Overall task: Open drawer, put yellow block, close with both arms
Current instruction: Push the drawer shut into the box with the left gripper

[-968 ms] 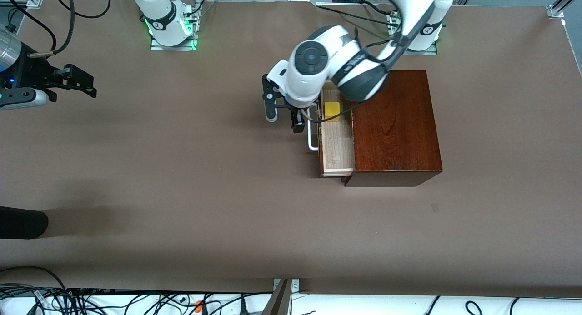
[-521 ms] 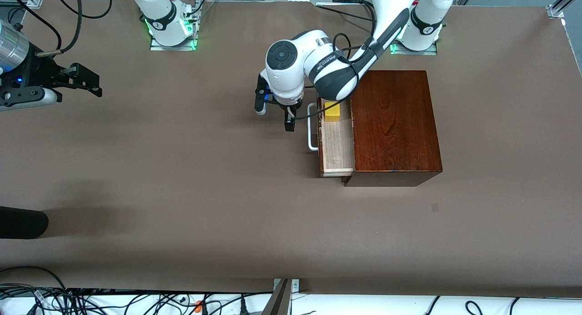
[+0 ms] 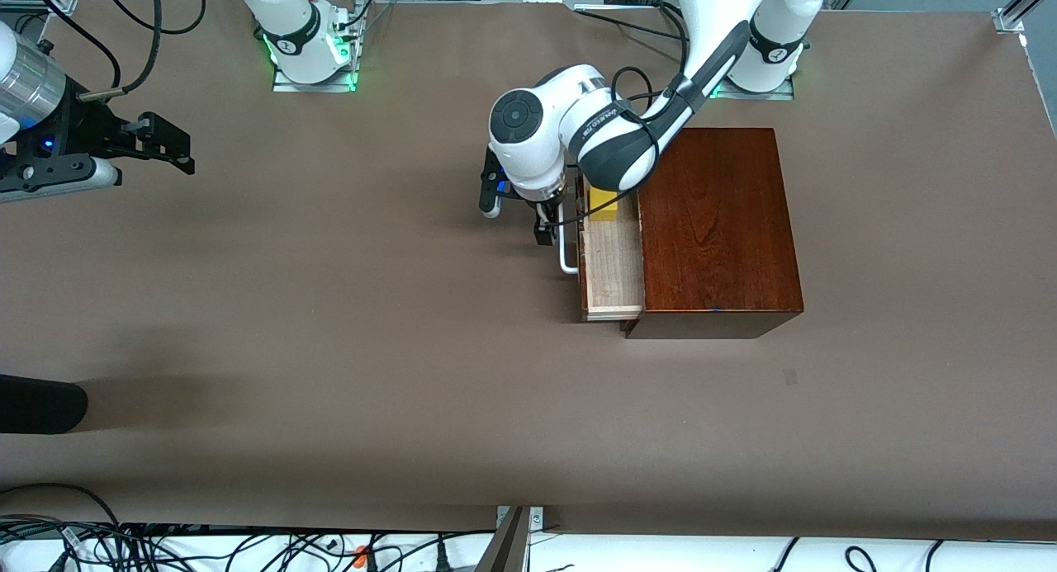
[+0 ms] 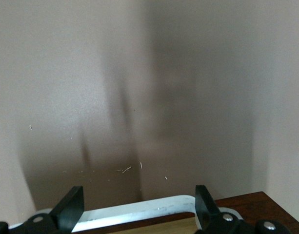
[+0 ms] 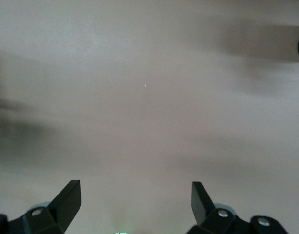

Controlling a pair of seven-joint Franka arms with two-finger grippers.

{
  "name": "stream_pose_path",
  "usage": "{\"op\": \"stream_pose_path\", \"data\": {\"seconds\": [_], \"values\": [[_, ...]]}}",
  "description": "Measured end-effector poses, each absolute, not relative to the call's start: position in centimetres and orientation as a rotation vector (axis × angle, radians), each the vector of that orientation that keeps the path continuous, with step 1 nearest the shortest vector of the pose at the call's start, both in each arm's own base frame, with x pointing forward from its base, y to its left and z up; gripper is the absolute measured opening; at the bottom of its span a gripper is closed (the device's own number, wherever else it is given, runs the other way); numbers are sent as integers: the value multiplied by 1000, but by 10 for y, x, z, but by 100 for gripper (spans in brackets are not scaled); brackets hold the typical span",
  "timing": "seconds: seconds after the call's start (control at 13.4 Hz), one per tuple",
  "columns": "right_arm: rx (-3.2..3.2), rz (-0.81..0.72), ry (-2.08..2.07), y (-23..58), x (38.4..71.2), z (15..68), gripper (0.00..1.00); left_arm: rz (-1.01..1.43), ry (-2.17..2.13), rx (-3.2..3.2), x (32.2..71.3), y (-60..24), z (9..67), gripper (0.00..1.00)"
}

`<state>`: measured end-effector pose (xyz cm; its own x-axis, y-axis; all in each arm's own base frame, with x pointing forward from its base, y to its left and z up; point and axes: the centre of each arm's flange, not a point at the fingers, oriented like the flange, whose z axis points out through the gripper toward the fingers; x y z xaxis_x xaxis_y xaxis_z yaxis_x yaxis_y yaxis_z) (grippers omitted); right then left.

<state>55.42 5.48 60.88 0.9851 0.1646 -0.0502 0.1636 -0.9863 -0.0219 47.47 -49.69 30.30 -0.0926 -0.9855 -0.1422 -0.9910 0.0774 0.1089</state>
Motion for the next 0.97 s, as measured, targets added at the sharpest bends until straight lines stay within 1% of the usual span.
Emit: {"op": "stream_pose_path", "data": {"seconds": [0.97], "values": [[-3112,80,-255,54,554,609,100,265,2306,-2061,477,-497,294,100]]}}
